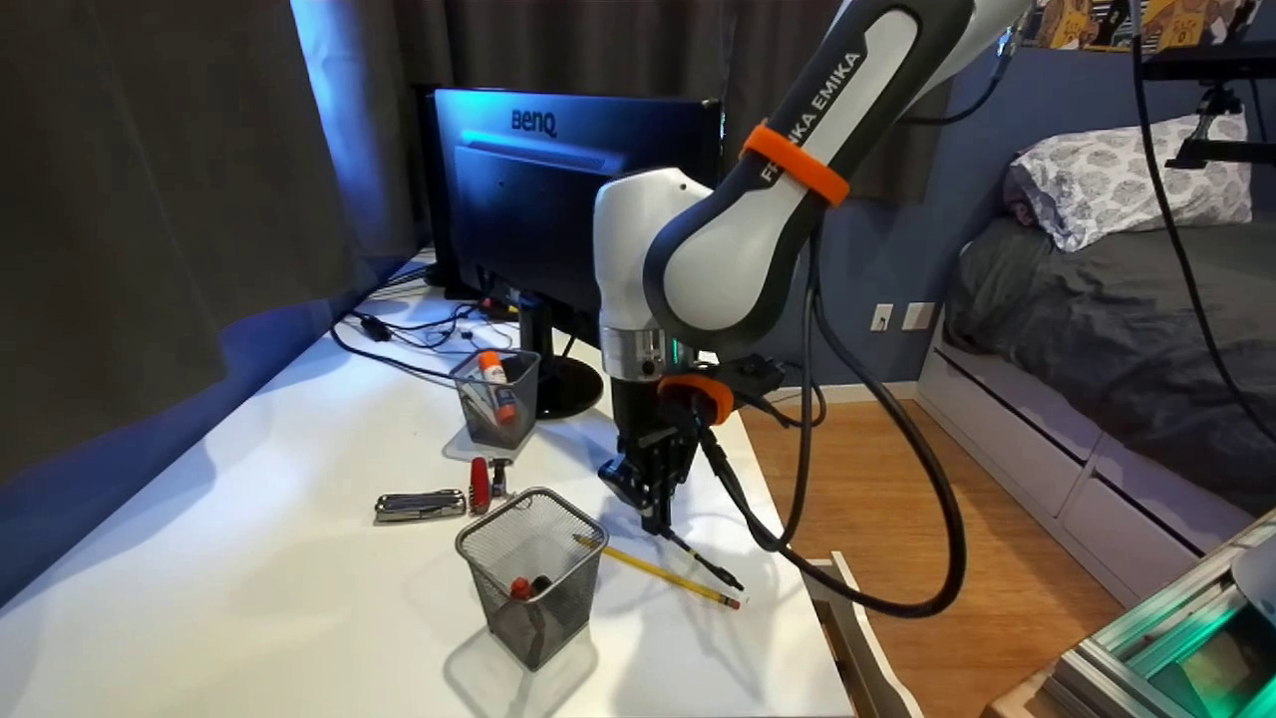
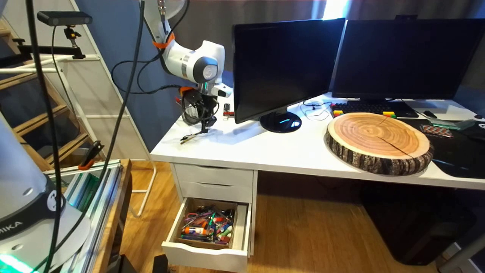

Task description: Pick up the clear black pen from the desktop and put it in the desktop pen and pencil basket

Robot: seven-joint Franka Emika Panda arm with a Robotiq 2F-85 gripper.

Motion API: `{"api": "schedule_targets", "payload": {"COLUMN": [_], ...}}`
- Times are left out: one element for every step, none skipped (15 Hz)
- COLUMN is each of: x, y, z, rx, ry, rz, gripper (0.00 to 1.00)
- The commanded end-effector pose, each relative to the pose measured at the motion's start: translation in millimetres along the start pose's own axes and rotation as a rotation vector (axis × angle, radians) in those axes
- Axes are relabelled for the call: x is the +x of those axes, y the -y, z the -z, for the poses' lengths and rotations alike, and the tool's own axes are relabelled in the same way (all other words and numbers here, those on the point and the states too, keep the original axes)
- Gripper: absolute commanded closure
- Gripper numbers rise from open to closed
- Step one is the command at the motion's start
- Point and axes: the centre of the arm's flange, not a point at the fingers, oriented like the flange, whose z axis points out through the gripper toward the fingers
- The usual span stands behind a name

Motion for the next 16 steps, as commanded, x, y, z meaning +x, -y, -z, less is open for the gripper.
{"api": "schedule_targets", "payload": {"x": [-30,-34,-37,-40,-44,-47,-50,-53,-56,-59,-62,-65,-68,-71,-73,-75], "y": [1,2,4,6,8,11,14,18,21,23,26,28,29,31,32,33], "z": [33,41,47,54,62,68,74,81,86,91,96,100,103,107,110,113], "rx": [-0.014,-0.018,-0.016,-0.013,-0.009,-0.001,0.01,0.028,0.045,0.065,0.083,0.096,0.11,0.127,0.142,0.158], "ry": [-0.035,-0.054,-0.069,-0.083,-0.099,-0.117,-0.135,-0.164,-0.188,-0.219,-0.242,-0.268,-0.294,-0.318,-0.337,-0.359], "rz": [0.093,0.125,0.159,0.189,0.224,0.259,0.292,0.326,0.355,0.385,0.414,0.443,0.475,0.501,0.526,0.551], "gripper": [0.97,0.97,0.97,0.97,0.97,0.97,0.97,0.97,0.97,0.97,0.97,0.97,0.97,0.97,0.97,0.97]}}
